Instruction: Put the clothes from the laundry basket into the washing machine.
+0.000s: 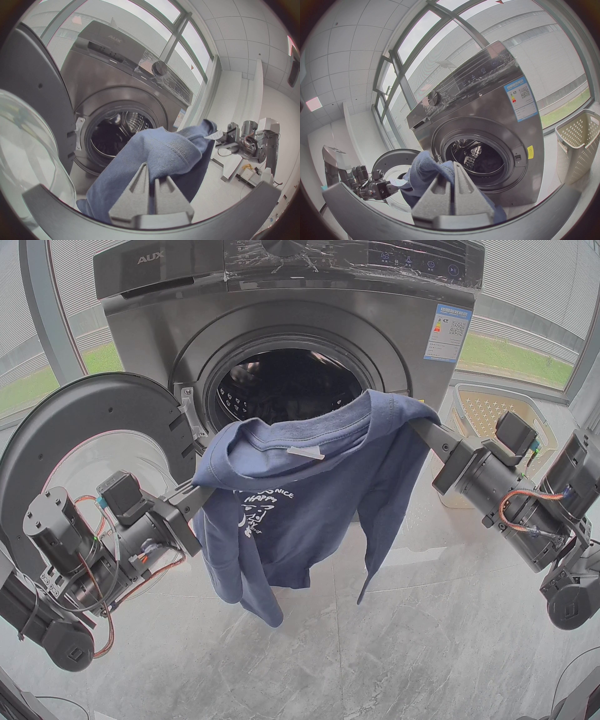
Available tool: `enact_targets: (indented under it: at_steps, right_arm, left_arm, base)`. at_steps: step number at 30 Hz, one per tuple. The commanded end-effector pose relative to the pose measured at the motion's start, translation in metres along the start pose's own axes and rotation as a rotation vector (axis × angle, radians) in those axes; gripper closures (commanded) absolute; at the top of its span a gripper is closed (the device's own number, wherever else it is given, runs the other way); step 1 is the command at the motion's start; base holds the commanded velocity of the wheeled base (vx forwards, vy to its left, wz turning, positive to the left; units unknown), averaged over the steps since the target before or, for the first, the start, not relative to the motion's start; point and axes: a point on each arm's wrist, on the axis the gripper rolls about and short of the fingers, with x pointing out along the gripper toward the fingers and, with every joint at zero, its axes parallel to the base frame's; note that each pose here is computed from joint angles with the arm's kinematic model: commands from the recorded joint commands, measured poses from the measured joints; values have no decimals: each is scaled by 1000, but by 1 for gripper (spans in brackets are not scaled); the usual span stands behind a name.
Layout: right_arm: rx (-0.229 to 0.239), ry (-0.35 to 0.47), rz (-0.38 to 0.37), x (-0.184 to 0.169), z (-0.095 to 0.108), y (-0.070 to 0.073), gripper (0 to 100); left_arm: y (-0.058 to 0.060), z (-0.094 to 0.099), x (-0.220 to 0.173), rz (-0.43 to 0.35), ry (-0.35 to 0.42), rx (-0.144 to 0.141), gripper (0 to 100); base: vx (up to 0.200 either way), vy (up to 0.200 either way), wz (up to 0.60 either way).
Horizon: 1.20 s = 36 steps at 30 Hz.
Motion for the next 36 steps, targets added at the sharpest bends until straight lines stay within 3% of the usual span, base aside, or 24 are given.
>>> enact_targets:
  at_steps: [1, 6, 10, 11, 13, 14, 19, 23, 27, 29, 31, 33, 36]
  right_arm:
    - [1, -22, -5, 1, 5, 0, 100]
    - [8, -22, 12, 1, 4, 6, 100]
    - [8, -38, 23, 1, 6, 8, 100]
    - [9, -36, 26, 1, 5, 8, 100]
    - [9, -36, 27, 1, 5, 8, 100]
    - [11, -34, 36, 1, 5, 10, 100]
    - [16, -39, 49, 1, 6, 14, 100]
    - [15, -40, 51, 1, 6, 14, 100]
    - [15, -44, 55, -2, 9, 14, 100]
    - [15, -42, 56, -3, 9, 14, 100]
    - [15, -41, 57, -3, 9, 14, 100]
    - [15, -41, 57, -3, 9, 14, 100]
    - [16, -39, 60, -3, 9, 15, 100]
  left_arm:
    - [-7, -16, -6, -24, 75, -21, 100]
    - [-17, -35, -4, -58, 147, -40, 100]
    - [-17, -54, -5, -60, 224, -52, 100]
    - [-18, -57, -6, -62, 236, -56, 0]
    - [-18, -58, -6, -64, 241, -57, 0]
    - [-22, -71, -6, -74, 292, -70, 0]
    - [-41, -108, -2, -139, 421, -85, 0]
    - [-47, -119, 8, -165, 432, -88, 0]
    - [-39, -124, 35, -145, 369, -60, 0]
    - [-26, -126, 49, -104, 336, -53, 0]
    - [-21, -128, 55, -85, 322, -49, 0]
    - [-6, -134, 68, -36, 292, -38, 0]
    - [3, -139, 76, -16, 278, -31, 0]
  base:
    - [0, 0, 0]
    - [0, 0, 0]
    - [0, 0, 0]
    - [0, 0, 0]
    - [0, 0, 0]
    - [0, 0, 0]
    - [0, 0, 0]
    - [0, 0, 0]
    - [0, 0, 0]
    - [0, 0, 0]
    - [0, 0, 0]
    - [0, 0, 0]
    - [0, 0, 0]
